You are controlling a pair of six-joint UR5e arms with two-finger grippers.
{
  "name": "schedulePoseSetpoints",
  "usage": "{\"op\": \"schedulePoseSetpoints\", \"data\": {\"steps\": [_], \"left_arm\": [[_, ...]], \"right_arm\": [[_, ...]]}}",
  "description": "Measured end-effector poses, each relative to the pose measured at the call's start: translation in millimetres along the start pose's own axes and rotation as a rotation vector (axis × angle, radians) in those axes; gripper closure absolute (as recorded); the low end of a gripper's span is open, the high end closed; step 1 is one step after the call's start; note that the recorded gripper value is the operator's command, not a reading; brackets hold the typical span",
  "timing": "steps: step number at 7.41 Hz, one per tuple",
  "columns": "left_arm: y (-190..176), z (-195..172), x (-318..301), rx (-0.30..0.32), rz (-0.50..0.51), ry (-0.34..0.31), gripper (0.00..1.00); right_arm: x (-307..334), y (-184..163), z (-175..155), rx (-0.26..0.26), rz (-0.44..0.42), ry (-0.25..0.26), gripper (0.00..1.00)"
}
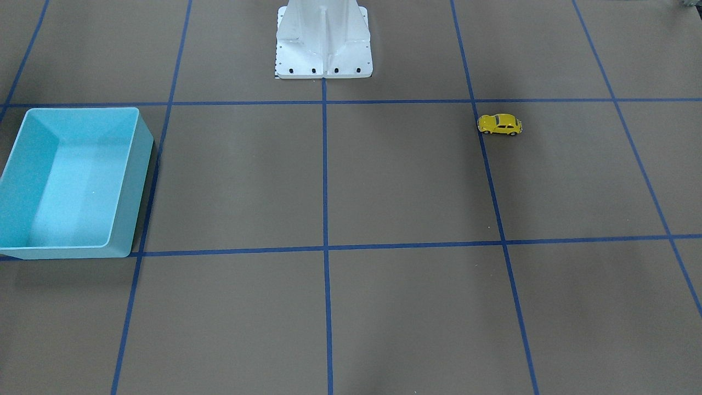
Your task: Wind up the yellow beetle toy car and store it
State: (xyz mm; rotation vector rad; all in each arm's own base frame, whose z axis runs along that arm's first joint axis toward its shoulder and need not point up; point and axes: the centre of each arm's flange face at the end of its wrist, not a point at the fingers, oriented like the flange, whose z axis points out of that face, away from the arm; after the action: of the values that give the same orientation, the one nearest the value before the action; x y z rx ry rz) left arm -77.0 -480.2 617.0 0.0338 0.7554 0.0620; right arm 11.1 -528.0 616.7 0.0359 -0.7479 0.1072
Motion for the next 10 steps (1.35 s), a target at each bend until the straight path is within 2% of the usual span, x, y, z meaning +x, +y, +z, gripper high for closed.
{"op": "schedulePoseSetpoints", "data": {"steps": [4,6,8,10], "left_arm": [[-7.2,-13.9,15.5,0.067,0.067,-0.006,0.0],[-10.7,-13.9,24.0,0.081,0.098,-0.007,0.0],[-17.0,-11.2,57.7,0.089,0.186,-0.006,0.0],[-19.1,-11.6,89.3,0.092,0.252,0.0,0.0]], "right_arm": [[-0.7,-4.1,0.4,0.0,-0.007,0.0,0.0],[1.6,-5.3,2.7,-0.002,-0.008,0.008,0.0],[9.2,-3.1,5.1,-0.006,0.007,0.018,0.0],[22.2,4.8,-7.6,0.012,0.033,0.007,0.0]]}}
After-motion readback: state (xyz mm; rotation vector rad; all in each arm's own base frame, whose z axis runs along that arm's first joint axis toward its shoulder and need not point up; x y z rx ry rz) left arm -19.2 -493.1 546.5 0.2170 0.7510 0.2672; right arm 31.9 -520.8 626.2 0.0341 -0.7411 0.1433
